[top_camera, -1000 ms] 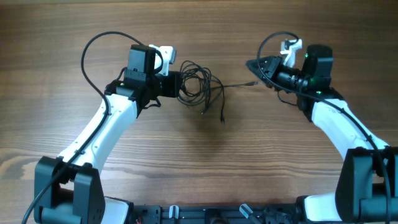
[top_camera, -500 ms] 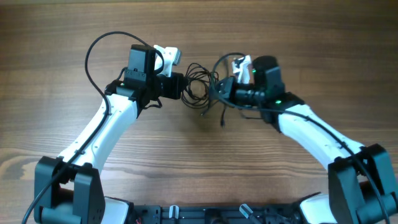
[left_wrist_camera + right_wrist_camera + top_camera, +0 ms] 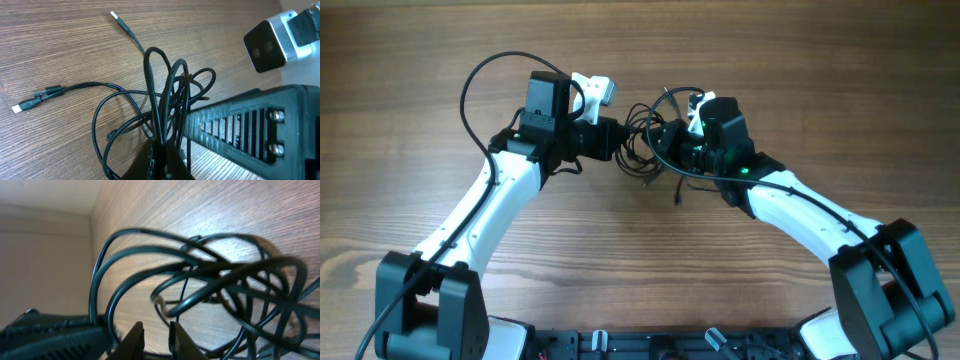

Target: Untangle cables

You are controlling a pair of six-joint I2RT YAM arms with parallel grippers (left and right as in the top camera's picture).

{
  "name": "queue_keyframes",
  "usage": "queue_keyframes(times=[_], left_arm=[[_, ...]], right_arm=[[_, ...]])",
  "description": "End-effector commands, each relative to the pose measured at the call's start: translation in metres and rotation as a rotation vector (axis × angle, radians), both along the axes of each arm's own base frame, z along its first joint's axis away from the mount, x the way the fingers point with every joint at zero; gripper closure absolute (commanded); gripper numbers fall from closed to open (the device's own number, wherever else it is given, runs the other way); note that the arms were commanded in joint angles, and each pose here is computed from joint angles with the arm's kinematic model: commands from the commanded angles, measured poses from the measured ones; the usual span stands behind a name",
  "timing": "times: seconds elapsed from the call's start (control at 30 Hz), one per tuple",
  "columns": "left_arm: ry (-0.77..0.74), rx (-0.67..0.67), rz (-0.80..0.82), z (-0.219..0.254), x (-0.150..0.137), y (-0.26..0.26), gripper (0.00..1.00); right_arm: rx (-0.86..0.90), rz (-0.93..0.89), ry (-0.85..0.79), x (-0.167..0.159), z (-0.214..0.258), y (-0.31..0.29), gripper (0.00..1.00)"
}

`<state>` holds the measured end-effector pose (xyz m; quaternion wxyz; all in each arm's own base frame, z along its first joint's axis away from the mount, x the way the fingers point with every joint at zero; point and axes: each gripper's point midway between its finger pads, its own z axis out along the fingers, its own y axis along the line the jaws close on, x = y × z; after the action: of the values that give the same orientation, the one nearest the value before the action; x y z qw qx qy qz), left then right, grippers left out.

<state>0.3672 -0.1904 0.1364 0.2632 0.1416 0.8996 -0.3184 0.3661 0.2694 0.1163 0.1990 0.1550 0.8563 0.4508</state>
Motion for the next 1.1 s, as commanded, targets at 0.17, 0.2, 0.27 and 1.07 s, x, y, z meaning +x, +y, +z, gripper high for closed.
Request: queue_keyframes(times=[0.17,0.2,0.27,1.07], left_arm=[[0.0,-0.012,-0.035,-0.003,-0.003,-0.004,0.96],[0.0,-0.012,-0.035,-0.003,-0.003,-0.004,0.96],[0.0,-0.012,-0.035,-0.003,-0.003,-0.004,0.96],[-0.001,-0.012,-0.034,-0.003,-0.002,-0.004,0.96]], right_arm=[[-0.105,-0.041,-0.079,0.009,-0.022,0.012,0.75],[-0.107,-0.022,-0.111,0.009,-0.019,0.016,0.73],[-0.122,-0.012,-0.145,0.01,-0.02,0.021,0.7],[-0.394,0.295,-0.468,0.008,-0.045,0.028,0.67]])
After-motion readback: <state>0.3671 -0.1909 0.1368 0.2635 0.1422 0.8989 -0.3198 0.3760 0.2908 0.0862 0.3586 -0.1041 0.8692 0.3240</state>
